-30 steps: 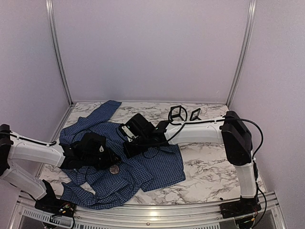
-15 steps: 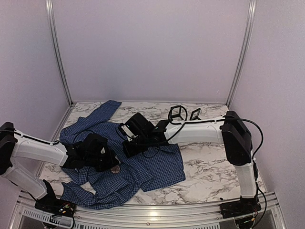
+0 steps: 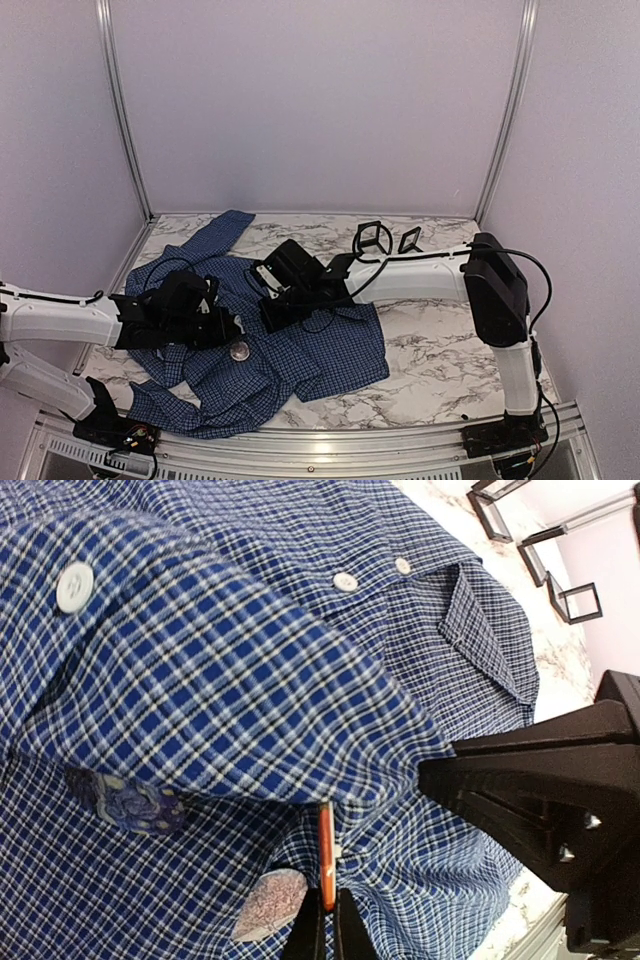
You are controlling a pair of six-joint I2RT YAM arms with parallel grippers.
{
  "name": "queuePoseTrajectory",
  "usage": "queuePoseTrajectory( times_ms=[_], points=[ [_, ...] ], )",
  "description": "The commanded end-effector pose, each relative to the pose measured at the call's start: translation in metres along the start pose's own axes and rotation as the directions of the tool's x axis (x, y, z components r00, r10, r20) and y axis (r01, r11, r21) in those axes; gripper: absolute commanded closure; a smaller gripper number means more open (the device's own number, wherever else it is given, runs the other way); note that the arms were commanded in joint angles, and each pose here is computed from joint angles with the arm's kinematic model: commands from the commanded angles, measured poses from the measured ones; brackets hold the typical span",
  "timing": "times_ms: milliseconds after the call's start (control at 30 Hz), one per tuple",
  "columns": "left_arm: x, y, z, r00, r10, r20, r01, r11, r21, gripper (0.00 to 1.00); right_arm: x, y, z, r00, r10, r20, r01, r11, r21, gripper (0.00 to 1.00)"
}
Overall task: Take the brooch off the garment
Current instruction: Pick up the brooch from the crumpled clothing.
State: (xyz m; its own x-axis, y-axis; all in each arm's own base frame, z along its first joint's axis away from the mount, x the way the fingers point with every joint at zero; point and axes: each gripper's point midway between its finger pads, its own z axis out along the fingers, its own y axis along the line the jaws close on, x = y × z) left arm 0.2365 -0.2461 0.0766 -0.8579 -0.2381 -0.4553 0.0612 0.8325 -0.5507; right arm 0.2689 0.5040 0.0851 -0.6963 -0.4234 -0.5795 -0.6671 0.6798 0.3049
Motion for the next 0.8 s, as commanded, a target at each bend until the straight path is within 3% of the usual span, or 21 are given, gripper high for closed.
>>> queuePoseTrajectory(
  times_ms=[0, 300, 633, 767],
  points=[
    [-0.004, -0.007, -0.009, 0.996, 0.084, -0.006, -0.084, 0.995, 0.054, 1.0, 0.001, -0.002, -0.008, 1.0, -0.009, 0.007, 0.009, 1.0, 0.028, 1.0],
    [-0.004, -0.03, -0.011, 0.99, 0.133, -0.034, -0.123, 0.969, 0.213, 1.0, 0.002, -0.006, -0.011, 1.0, -0.008, 0.017, 0.008, 0.999, 0.036, 1.0],
    [0.006, -0.014, 0.001, 0.986, 0.078, -0.146, -0.056, 0.987, 0.149, 1.0, -0.005, -0.004, -0.021, 0.998, -0.034, 0.05, 0.032, 0.999, 0.037, 1.0],
    [0.007, -0.012, 0.005, 0.978, 0.027, -0.209, 0.0, 0.992, 0.125, 1.0, -0.009, -0.001, -0.034, 0.992, -0.088, 0.089, 0.082, 0.994, 0.067, 0.8]
  ],
)
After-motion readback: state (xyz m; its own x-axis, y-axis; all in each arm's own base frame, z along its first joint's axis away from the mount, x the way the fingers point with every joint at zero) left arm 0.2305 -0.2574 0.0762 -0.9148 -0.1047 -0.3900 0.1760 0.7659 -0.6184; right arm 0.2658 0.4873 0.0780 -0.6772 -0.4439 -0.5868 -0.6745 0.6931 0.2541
